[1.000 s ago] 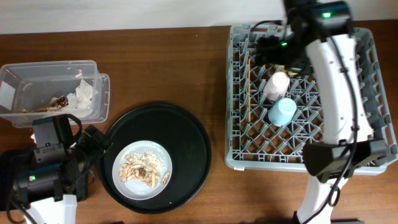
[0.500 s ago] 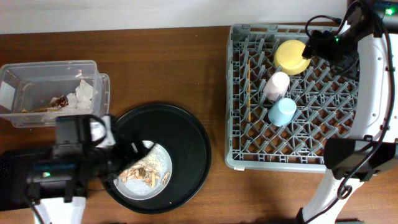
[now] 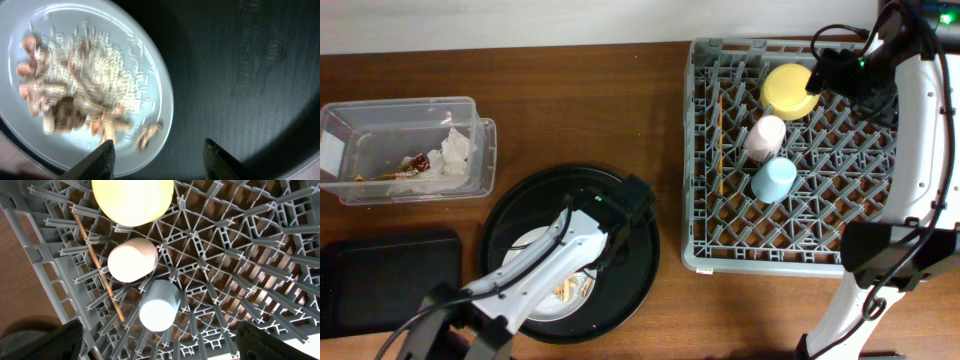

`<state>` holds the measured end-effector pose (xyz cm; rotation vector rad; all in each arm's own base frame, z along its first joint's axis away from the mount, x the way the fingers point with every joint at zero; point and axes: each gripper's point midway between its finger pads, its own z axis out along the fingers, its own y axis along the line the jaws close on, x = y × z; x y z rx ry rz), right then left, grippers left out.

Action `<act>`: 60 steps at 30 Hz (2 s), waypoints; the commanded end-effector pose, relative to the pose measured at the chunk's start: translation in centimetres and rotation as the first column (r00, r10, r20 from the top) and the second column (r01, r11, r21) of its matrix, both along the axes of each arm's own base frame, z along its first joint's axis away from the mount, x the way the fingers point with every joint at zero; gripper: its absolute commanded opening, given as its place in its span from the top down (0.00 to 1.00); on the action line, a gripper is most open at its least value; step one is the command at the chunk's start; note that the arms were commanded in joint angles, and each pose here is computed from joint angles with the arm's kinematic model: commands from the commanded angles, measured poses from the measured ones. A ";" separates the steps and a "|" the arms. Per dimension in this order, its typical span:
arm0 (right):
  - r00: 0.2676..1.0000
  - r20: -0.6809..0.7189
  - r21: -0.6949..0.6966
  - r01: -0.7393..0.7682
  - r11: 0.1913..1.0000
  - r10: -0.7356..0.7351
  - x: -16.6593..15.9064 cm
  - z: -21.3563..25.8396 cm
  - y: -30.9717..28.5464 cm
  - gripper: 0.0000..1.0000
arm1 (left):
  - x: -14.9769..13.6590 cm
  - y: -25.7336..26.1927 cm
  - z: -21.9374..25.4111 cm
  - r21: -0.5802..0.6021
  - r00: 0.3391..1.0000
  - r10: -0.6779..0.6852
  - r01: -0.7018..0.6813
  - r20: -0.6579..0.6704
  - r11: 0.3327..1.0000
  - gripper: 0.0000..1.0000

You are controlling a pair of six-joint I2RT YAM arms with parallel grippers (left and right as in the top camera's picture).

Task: Sort waste into correct bins and load items into the dishwasher rack
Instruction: 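Grasp the white plate edge with the left gripper and lift it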

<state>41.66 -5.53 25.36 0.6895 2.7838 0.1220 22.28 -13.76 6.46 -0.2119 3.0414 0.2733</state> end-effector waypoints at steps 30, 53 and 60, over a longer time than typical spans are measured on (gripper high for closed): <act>1.000 0.002 -0.008 0.008 1.000 -0.008 0.0 0.1 -0.2 0.02 | 0.6 0.8 -6.2 0.080 0.985 0.116 -0.107 -0.125 0.991 0.99; 1.000 0.003 -0.008 0.008 1.000 -0.008 0.0 0.1 -0.2 0.01 | 10.1 14.8 6.9 0.029 0.907 0.420 -0.419 -0.042 0.908 0.99; 1.000 0.002 -0.008 0.008 1.000 -0.008 0.0 0.1 -0.2 0.02 | 10.2 22.8 7.2 -0.213 0.786 0.614 -0.614 -0.074 0.760 0.99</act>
